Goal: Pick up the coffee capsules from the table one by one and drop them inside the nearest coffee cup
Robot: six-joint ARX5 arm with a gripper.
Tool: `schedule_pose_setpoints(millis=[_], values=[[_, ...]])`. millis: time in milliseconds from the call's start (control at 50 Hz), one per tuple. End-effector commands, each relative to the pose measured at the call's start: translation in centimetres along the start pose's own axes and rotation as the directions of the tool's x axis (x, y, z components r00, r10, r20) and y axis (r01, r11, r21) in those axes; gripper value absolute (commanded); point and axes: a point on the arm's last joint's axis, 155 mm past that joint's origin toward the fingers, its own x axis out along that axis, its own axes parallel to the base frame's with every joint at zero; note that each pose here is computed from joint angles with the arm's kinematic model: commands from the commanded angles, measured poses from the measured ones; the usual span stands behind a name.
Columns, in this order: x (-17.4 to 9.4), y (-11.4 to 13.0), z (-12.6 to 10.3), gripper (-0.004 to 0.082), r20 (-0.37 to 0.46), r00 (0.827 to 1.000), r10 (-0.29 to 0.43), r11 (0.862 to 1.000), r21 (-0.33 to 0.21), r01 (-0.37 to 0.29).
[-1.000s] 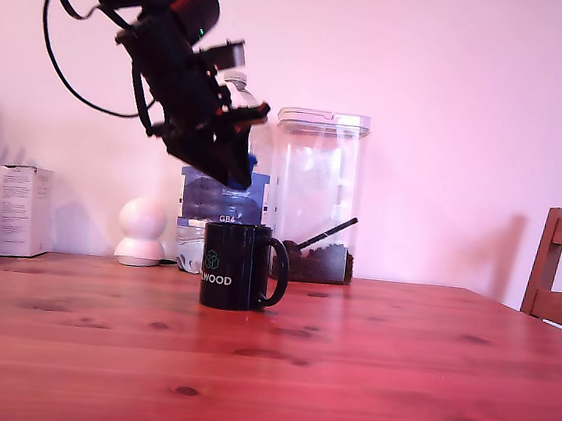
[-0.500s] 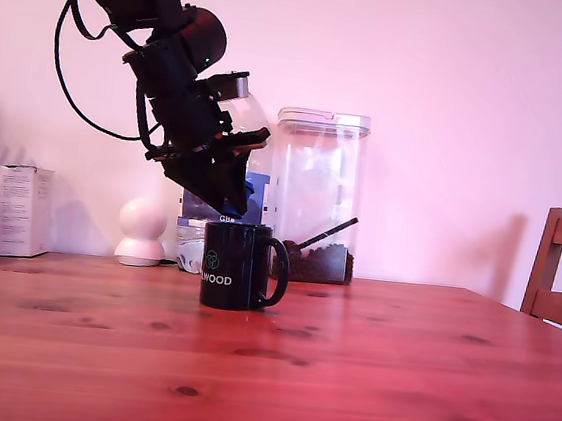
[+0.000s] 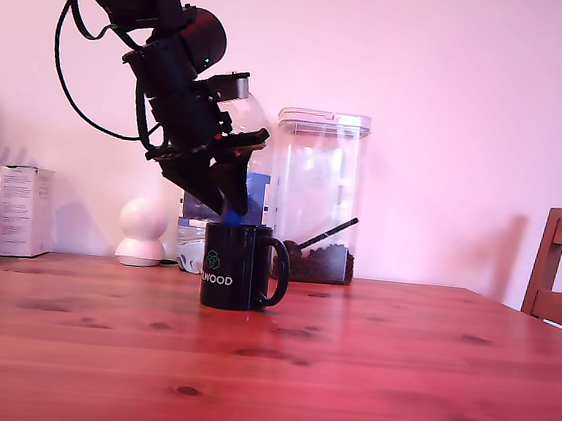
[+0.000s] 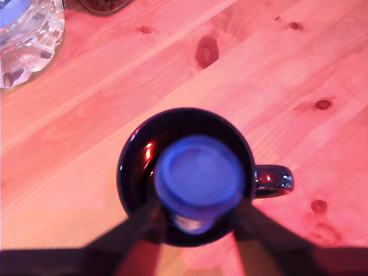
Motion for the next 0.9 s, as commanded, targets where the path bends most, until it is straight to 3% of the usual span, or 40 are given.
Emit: schedule_pose_setpoints(millis=[0, 200, 520, 660, 880], values=[[1.2, 0.1, -0.2, 0.0482, -0.005, 1.000, 0.000, 1.000, 0.006, 0.000], [1.1, 0.6, 0.5, 0.0427, 0.023, 1.000, 0.007, 1.000, 0.016, -0.007], [-1.5, 1.0, 2.8, 0.0040, 0.105, 0.994, -0.004, 0.999, 0.053, -0.001], [-3.6, 0.9, 4.2, 0.0018, 0.159, 0.987, 0.001, 0.998, 0.061, -0.010], [-7.9, 0.7, 5.2, 0.0001, 0.286, 0.958, 0.020, 0.996, 0.076, -0.043]])
